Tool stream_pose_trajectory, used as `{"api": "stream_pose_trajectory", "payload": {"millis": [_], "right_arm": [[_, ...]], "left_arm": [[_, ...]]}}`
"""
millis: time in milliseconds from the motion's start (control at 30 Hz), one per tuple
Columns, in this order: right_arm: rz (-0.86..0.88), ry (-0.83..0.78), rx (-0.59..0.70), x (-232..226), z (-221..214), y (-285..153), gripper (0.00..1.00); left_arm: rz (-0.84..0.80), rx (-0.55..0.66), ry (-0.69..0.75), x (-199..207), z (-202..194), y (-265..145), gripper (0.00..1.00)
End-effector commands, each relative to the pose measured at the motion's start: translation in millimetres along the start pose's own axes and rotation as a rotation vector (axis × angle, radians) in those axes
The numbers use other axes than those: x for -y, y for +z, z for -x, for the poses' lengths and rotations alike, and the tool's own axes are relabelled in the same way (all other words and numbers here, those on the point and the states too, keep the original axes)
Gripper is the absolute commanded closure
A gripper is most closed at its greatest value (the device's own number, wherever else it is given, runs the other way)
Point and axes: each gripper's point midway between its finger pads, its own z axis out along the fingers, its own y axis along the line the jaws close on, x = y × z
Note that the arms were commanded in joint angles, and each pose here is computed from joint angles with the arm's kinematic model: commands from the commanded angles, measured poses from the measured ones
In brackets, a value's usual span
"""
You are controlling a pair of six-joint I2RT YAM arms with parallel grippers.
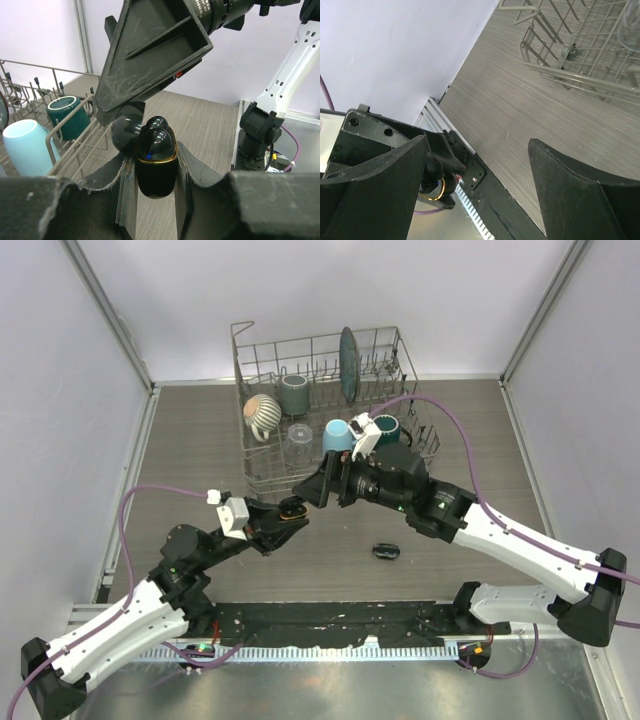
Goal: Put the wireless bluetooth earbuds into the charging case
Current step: Close the charging case, then place the charging case at the center of the board.
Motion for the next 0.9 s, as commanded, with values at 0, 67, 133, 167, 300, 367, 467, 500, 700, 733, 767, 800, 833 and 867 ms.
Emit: {"api": "stream_pose_trajectory", "payload": {"millis": [0, 67, 133, 167, 300, 367, 467, 500, 700, 733, 767, 800, 833, 867], "right_arm": [[0.086, -0.027, -0.016, -15.1, -5.2, -11.3, 0.13], [0.126, -0.032, -0.019, -21.3, -6.5, -15.0, 0.14], [0.154, -0.035, -0.034, -23.7, -11.7, -17.5, 0.14], [0.147, -0.032, -0.044, -20.3, -15.7, -17.2, 0.14], [0.127, -0.052, -0.063, -13.2, -22.5, -20.3, 0.14], [0.063, -0.053, -0.041, -1.5, -19.7, -23.0, 0.15], [-0.036, -0.04, 0.024, 17.3, -10.9, -26.0, 0.15], [-0.075, -0.027, 0.068, 23.2, -3.1, -30.2, 0.15], [-0.336, 0.076, 0.252, 75.0, 16.1, -53.0, 0.14], [-0.358, 0.085, 0.264, 79.4, 16.8, -58.3, 0.14], [-0.377, 0.088, 0.269, 84.0, 15.5, -60.3, 0.14], [-0.394, 0.092, 0.275, 87.8, 15.3, -62.0, 0.14], [-0.417, 0.095, 0.287, 92.1, 16.6, -66.3, 0.14], [-0.432, 0.098, 0.295, 95.0, 17.0, -68.6, 0.14]], "left_arm": [[0.009, 0.116, 0.024, 0.2, 38.9, 3.1, 1.0], [0.025, 0.121, 0.01, -1.9, 39.1, 2.6, 1.0], [0.035, 0.121, 0.002, -3.5, 38.8, 2.3, 1.0], [0.036, 0.123, -0.002, -3.4, 39.3, 2.1, 1.0], [0.053, 0.116, -0.028, -5.7, 38.0, 2.1, 1.0], [0.069, 0.105, -0.043, -8.3, 34.9, 2.0, 1.0], [0.089, 0.083, -0.081, -10.3, 32.8, 2.5, 1.0], [0.12, 0.075, -0.124, -14.4, 31.8, 2.6, 1.0], [0.224, -0.124, -0.312, -23.7, -3.3, 5.1, 1.0], [0.241, -0.137, -0.385, -22.6, -8.0, 5.5, 1.0], [0.254, -0.162, -0.418, -22.8, -16.6, 4.8, 1.0], [0.26, -0.178, -0.45, -22.0, -22.7, 4.7, 1.0], [0.265, -0.205, -0.477, -21.2, -30.6, 4.6, 1.0], [0.27, -0.22, -0.51, -19.9, -36.4, 4.2, 1.0]]}}
